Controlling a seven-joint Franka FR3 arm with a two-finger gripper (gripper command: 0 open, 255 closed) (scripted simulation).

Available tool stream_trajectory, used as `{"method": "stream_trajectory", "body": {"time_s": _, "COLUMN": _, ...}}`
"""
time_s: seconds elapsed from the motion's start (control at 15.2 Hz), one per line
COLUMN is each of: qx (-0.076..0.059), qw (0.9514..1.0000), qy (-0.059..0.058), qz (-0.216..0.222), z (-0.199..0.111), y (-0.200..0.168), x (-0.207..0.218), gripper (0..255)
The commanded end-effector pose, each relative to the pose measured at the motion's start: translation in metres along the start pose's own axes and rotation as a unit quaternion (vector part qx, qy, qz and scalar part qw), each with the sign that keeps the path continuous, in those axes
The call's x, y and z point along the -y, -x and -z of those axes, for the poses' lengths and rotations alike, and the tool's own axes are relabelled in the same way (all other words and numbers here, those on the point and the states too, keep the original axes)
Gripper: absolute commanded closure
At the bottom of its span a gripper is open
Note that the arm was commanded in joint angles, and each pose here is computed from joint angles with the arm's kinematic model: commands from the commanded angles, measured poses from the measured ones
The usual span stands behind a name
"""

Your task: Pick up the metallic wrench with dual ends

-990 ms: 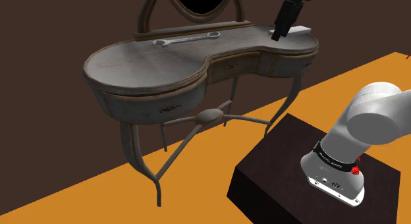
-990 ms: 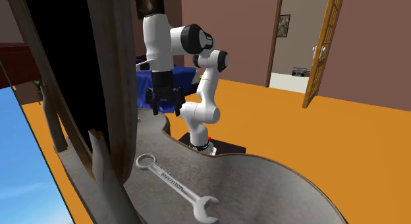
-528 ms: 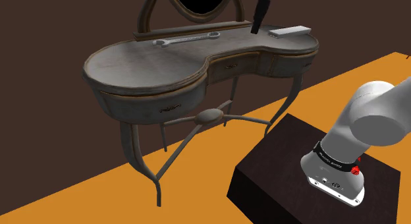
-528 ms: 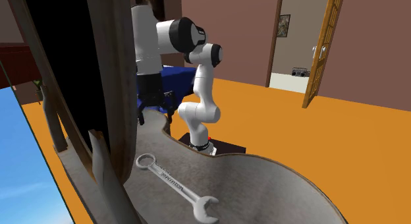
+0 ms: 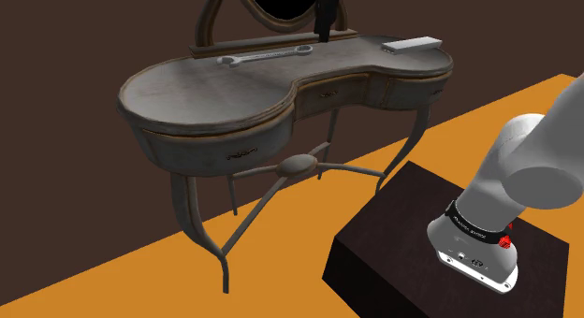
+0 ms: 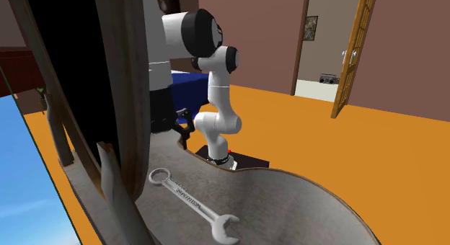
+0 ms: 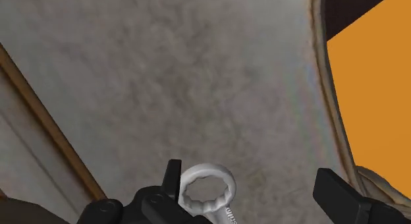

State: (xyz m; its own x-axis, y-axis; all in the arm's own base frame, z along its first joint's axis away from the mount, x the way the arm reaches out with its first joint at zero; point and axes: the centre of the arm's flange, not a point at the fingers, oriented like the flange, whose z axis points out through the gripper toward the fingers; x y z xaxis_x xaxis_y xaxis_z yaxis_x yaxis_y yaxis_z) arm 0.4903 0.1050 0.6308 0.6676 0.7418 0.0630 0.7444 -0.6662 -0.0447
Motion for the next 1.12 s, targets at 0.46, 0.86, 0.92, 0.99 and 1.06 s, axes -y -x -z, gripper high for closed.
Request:
{"method": "stream_trajectory", "body": {"time_s": 0.46, "qx": 0.029, "qw": 0.9761, "qy": -0.006, "qz": 0.215, "z": -0.004, "y": -0.127, "x": 0.022, "gripper": 0}}
{"method": "stream_trajectory", "body": {"time_s": 0.86, "qx": 0.030, "qw": 0.9742, "qy": -0.006, "qz": 0.224, "z": -0.031, "y": -0.130, "x": 0.023, "gripper": 0}}
{"method": "stream_trajectory", "body": {"time_s": 0.92, "qx": 0.030, "qw": 0.9742, "qy": -0.006, "qz": 0.224, "z": -0.036, "y": -0.130, "x": 0.023, "gripper": 0}}
{"method": "stream_trajectory", "body": {"time_s": 0.99, "qx": 0.030, "qw": 0.9742, "qy": -0.006, "qz": 0.224, "z": -0.044, "y": -0.130, "x": 0.022, "gripper": 0}}
{"method": "stream_trajectory", "body": {"time_s": 1.06, "qx": 0.030, "qw": 0.9742, "qy": -0.006, "qz": 0.224, "z": -0.044, "y": -0.130, "x": 0.022, "gripper": 0}}
